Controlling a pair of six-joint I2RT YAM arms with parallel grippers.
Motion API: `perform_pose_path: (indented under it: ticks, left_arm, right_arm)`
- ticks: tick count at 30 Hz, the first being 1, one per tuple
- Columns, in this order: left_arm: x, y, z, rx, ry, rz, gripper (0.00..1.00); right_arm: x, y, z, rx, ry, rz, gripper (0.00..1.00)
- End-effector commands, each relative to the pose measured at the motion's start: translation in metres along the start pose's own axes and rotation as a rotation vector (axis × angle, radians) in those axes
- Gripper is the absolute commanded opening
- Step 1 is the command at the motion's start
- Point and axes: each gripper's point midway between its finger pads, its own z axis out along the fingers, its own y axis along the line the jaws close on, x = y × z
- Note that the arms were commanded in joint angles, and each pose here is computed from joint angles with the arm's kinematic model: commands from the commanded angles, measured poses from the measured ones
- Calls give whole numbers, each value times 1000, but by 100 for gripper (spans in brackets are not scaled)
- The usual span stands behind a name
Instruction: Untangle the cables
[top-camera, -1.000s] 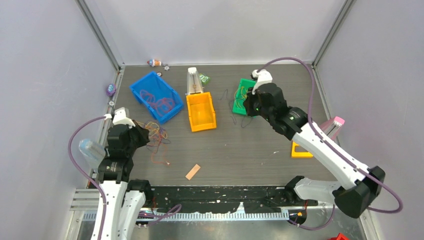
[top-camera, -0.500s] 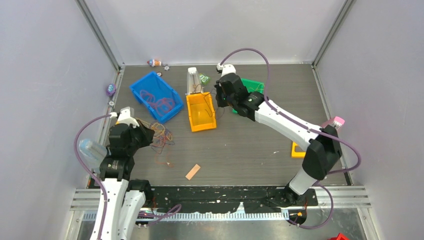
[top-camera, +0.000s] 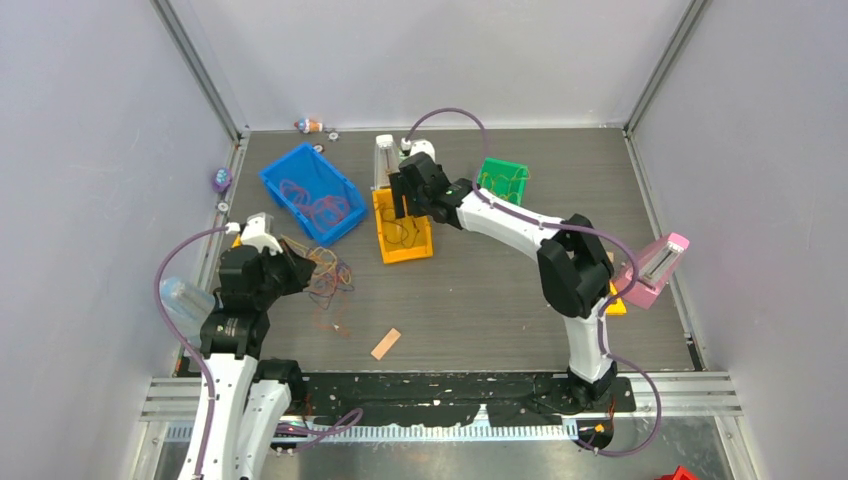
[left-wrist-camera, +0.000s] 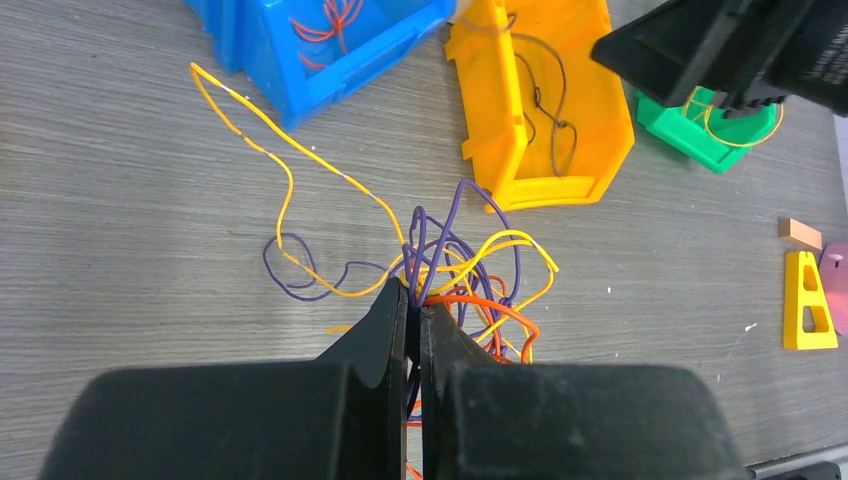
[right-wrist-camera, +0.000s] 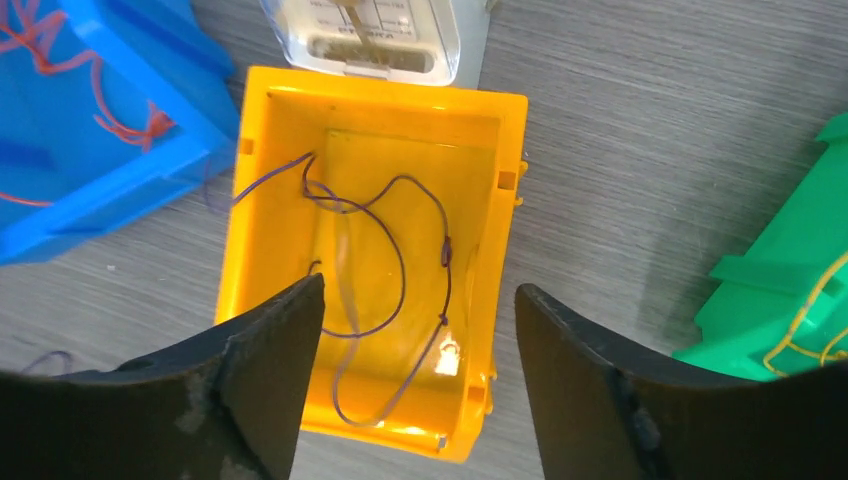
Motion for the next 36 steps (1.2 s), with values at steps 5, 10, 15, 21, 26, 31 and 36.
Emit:
perform_pose_path:
  ticks: [5,10,15,21,26,31,36]
  left_arm:
    - [-8,-21,1,120,-19,18,0]
    - [4,-52,4,293,93,9,0]
    - [13,-106,-10,531,175,63,0]
    - [2,-180,-50,795,177,181,0]
    - [-19,-196,-60,816,160,146,0]
    - [-6,-204,-50,870,241,90,0]
    - [-2,-210,-52,909,265,93,0]
  right_arm:
    - [-51,14,-43,-79,-127,30,78]
    - [-32,30,-87,-305,-158,-39,83]
    - [1,34,-133,-492,-196,-142,90]
    - [54,11,-161,-544,-222,-178,94]
    - [74,13,-196,-686,-343,-174,93]
    - [99,23,-231,-876,-447,-219,94]
    - [117,35,-239,-997,-412,-233,96]
